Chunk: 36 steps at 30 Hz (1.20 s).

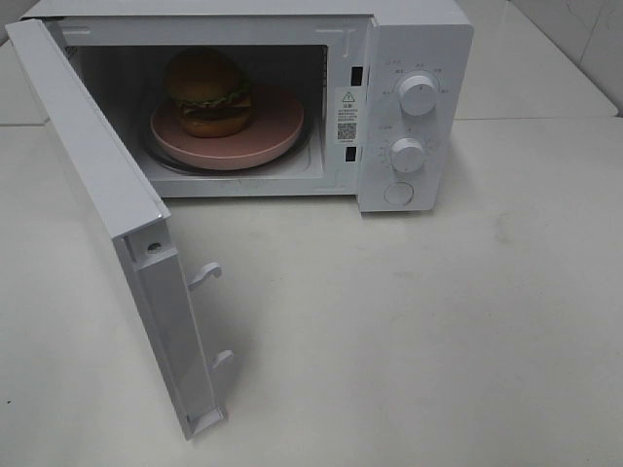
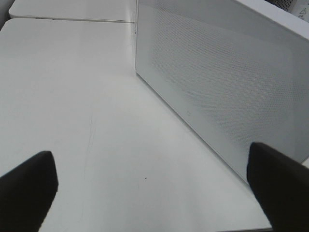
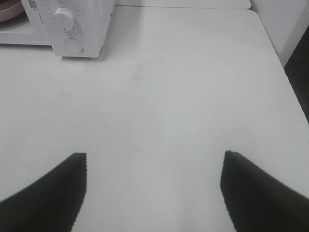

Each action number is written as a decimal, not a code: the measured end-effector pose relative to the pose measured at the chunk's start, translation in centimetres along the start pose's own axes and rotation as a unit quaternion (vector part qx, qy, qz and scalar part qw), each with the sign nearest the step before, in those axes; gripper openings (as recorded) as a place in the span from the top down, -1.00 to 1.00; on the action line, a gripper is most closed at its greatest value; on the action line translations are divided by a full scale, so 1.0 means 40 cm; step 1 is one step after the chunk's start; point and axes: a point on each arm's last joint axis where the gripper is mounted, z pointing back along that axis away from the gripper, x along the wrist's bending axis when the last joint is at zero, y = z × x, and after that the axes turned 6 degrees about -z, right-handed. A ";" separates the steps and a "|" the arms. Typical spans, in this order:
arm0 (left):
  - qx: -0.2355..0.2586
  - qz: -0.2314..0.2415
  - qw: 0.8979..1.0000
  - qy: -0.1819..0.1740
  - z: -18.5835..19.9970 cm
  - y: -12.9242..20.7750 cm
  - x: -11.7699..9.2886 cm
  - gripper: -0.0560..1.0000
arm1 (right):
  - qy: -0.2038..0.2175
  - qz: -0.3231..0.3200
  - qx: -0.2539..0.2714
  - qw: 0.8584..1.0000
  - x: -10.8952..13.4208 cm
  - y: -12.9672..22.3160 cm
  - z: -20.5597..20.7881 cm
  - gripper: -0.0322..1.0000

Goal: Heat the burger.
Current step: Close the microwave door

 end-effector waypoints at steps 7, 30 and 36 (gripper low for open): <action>0.000 0.000 1.000 0.000 0.000 0.000 0.000 -0.98 | 0.000 0.000 0.000 1.000 0.000 0.000 0.000 -0.52; -0.001 0.004 1.000 0.006 0.000 -0.001 -0.003 -0.98 | 0.000 0.000 0.000 1.000 0.000 0.000 0.000 -0.52; -0.003 0.008 1.000 0.013 0.000 -0.001 -0.006 -0.98 | 0.000 0.000 0.000 1.000 0.000 0.000 0.000 -0.52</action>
